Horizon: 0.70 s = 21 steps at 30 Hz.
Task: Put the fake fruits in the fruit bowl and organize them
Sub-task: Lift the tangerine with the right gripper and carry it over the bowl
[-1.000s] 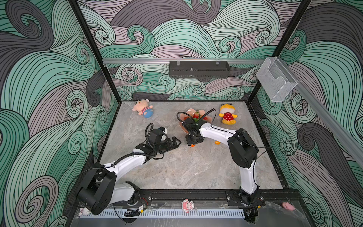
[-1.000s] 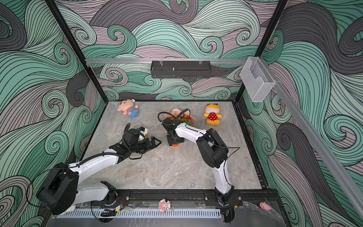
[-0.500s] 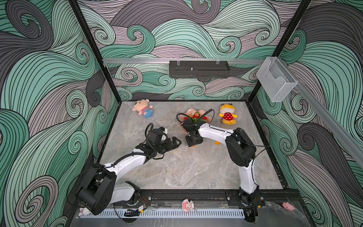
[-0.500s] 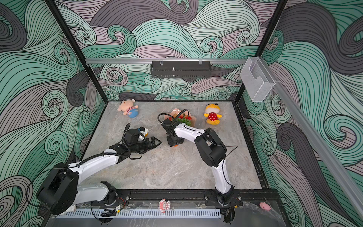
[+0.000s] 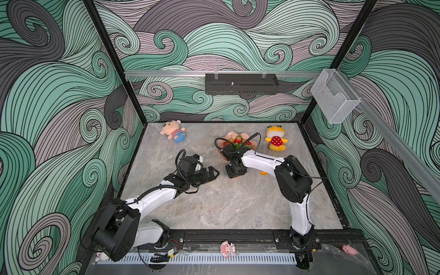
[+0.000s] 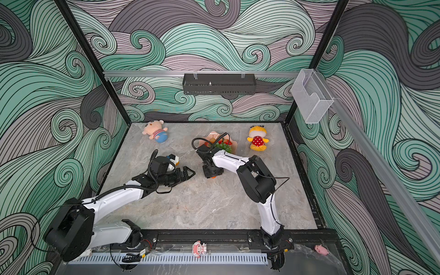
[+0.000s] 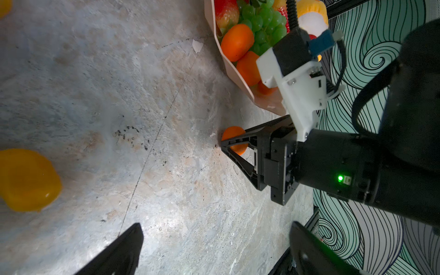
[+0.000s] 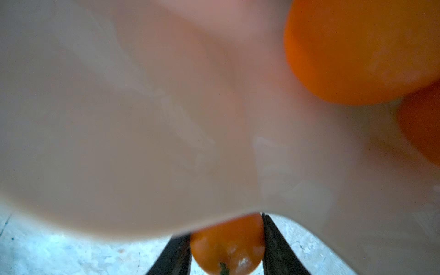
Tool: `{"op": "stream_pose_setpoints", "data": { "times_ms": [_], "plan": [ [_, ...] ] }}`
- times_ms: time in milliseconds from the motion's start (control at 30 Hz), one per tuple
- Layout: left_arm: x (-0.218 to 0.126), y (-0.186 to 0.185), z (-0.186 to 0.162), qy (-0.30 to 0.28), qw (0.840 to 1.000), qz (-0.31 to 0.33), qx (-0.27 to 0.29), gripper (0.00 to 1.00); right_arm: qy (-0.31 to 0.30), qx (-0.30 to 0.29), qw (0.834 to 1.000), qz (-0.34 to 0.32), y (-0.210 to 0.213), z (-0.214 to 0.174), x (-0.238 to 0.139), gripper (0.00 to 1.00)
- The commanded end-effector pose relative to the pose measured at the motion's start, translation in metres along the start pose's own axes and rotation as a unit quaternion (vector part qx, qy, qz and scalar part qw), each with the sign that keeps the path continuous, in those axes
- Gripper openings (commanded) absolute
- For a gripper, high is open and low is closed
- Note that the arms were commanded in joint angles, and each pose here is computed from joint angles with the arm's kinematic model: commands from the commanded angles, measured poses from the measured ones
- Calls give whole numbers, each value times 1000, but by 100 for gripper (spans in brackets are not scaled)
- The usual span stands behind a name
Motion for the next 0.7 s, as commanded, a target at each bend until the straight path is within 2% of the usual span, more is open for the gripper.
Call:
{"op": "stream_pose_setpoints", "data": {
  "times_ms": [0,433,667],
  "plan": [
    [-7,-2,0,-8,1000,-3,11,99,-13,12,1000,16,-4,-6,-16,41],
    [-3,-10,-27,12,999,-1,32,99,-22,30,999,16,-20,-42,-34,38],
    [7,-22,-31,21,999,-7,42,99,-39,38,998,22,-30,-55,-50,38]
  ]
}}
Point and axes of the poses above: each gripper's point midway between its finger pads, its own x axis out along the fingers, its own y axis along the line the jaws close on, z = x × y, the point moved 9 cm from there along -x, back along the fingers, and after that the axes turned 2 degrees about -x, right-handed, at the moved point
